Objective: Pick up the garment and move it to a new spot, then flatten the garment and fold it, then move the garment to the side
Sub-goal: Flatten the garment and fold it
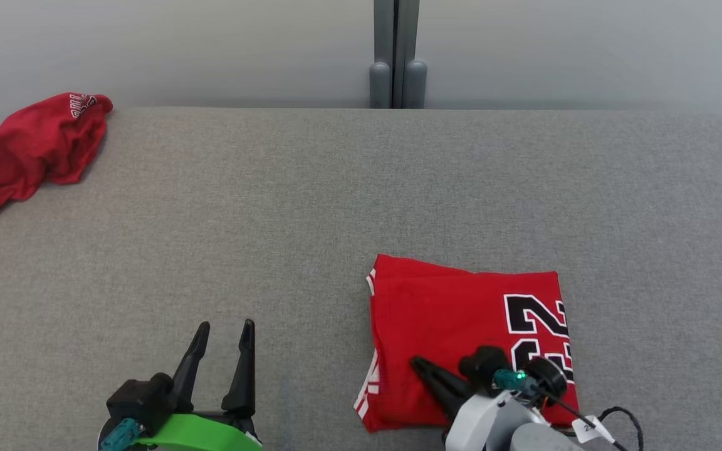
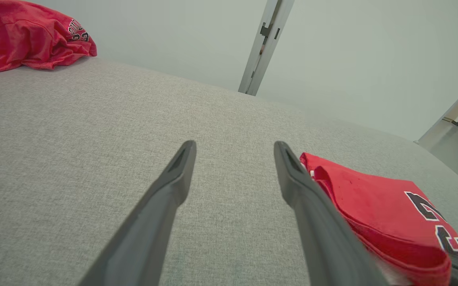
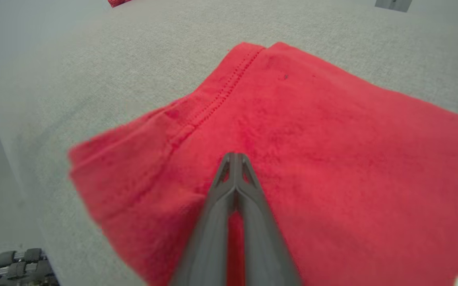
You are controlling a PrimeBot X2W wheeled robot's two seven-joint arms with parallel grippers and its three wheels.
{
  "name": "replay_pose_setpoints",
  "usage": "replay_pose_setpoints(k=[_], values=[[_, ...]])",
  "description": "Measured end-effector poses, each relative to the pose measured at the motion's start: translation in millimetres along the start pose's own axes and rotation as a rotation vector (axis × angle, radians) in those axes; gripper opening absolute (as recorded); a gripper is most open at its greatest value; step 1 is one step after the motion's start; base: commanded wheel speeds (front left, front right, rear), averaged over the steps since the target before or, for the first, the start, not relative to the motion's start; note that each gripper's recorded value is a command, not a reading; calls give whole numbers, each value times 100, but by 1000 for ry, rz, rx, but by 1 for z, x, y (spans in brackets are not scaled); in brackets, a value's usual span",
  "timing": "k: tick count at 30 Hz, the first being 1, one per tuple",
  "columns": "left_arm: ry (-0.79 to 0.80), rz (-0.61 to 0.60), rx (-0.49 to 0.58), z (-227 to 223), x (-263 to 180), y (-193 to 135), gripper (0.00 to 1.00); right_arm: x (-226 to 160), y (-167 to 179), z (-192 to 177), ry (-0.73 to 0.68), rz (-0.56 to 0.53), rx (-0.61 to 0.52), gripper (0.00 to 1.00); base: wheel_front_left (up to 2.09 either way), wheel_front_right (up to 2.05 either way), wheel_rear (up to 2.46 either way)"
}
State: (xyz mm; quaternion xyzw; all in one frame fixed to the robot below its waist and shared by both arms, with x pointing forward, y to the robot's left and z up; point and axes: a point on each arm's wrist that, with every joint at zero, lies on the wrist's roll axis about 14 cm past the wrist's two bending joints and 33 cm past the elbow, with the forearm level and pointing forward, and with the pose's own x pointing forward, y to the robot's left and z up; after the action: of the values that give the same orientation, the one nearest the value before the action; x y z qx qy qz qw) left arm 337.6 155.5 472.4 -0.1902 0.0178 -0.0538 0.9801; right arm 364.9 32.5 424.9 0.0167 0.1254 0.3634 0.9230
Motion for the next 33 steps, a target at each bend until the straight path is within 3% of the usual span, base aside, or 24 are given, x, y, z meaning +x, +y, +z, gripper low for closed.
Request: replay_pose_setpoints(k=[6,13,17,18,19,25,33], values=[[7,-12,-4,-3,4,-5,100,-2,27,-15,48,88,-15,0,0,0,0],[-13,-15,-1,3,8,-6,100,4,3,26,-69,20,-21,0,0,0,0],[-43,-42,8,12,13,-16,100,0,-23,64,-188,-65,-29,44,0,0,0],[-48,-47,10,13,14,-18,100,-3,-29,72,-212,-86,-30,78,0,0,0],[-51,-52,10,14,14,-20,100,-7,-35,79,-238,-109,-30,100,0,0,0],[-57,-85,12,15,16,-33,100,-40,-76,104,-342,-269,-29,100,0,0,0],[-37,-62,18,7,9,-27,100,-84,-107,92,-372,-428,32,100,0,0,0]])
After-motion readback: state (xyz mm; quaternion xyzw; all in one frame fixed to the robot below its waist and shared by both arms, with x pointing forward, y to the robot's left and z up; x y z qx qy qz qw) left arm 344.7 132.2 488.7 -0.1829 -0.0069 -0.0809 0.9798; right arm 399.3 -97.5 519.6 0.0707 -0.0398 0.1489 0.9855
